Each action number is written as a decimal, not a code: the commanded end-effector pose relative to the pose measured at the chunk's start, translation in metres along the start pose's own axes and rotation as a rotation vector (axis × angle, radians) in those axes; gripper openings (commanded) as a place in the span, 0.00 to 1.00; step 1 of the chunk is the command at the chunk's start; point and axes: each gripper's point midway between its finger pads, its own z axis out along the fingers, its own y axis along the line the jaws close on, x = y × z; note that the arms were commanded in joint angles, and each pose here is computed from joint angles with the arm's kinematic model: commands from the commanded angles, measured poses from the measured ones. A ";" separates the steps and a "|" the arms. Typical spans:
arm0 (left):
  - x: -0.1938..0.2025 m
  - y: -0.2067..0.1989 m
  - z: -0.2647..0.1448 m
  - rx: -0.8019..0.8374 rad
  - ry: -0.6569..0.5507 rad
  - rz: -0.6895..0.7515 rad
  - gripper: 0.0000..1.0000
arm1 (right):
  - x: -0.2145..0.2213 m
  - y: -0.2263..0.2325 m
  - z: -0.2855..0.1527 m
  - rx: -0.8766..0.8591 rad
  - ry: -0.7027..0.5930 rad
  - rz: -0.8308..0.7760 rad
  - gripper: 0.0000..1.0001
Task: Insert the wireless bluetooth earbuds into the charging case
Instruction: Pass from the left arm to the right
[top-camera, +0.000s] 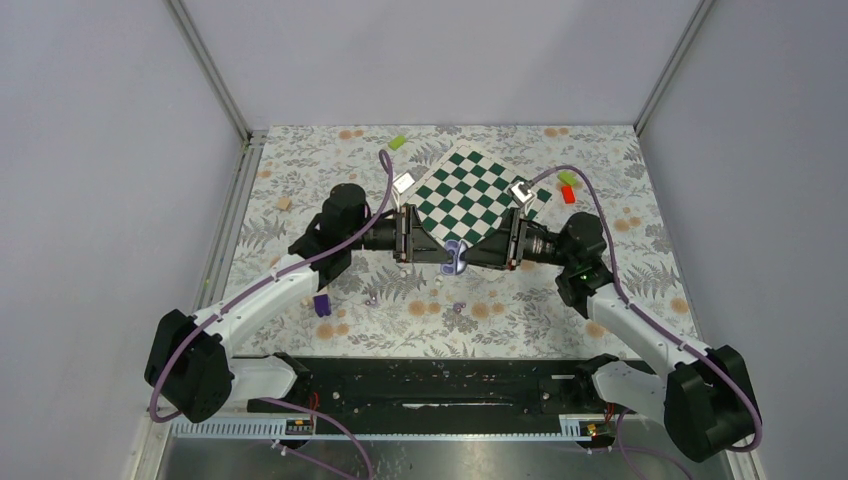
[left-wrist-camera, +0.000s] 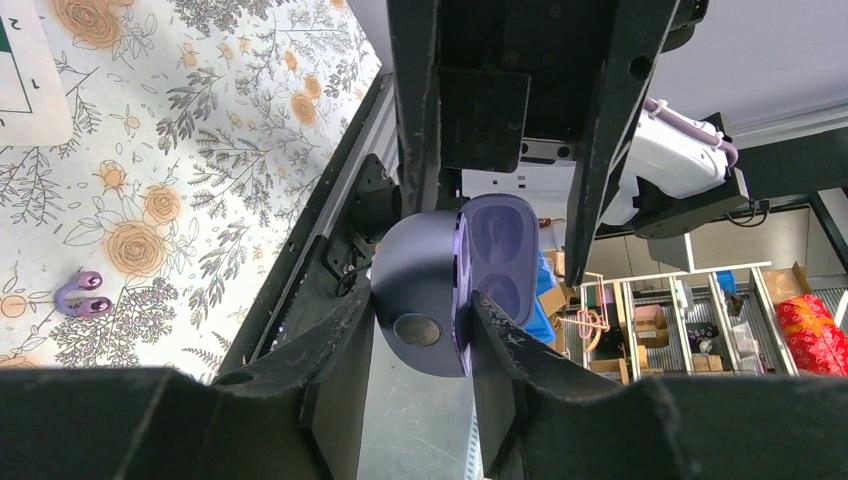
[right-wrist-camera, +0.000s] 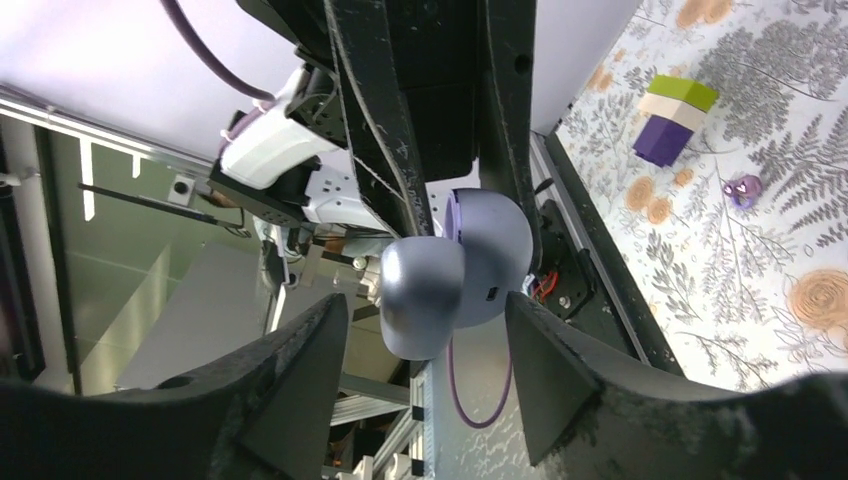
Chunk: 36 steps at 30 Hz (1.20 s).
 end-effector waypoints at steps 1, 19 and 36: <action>-0.009 -0.023 -0.005 0.076 -0.023 0.074 0.30 | -0.010 0.016 -0.002 -0.089 -0.037 -0.034 0.63; -0.012 -0.016 -0.001 0.073 -0.022 0.047 0.30 | -0.015 0.018 0.000 -0.138 -0.021 -0.006 0.55; -0.015 -0.012 0.002 0.067 -0.022 0.032 0.30 | -0.011 -0.005 0.002 -0.052 -0.007 0.027 0.29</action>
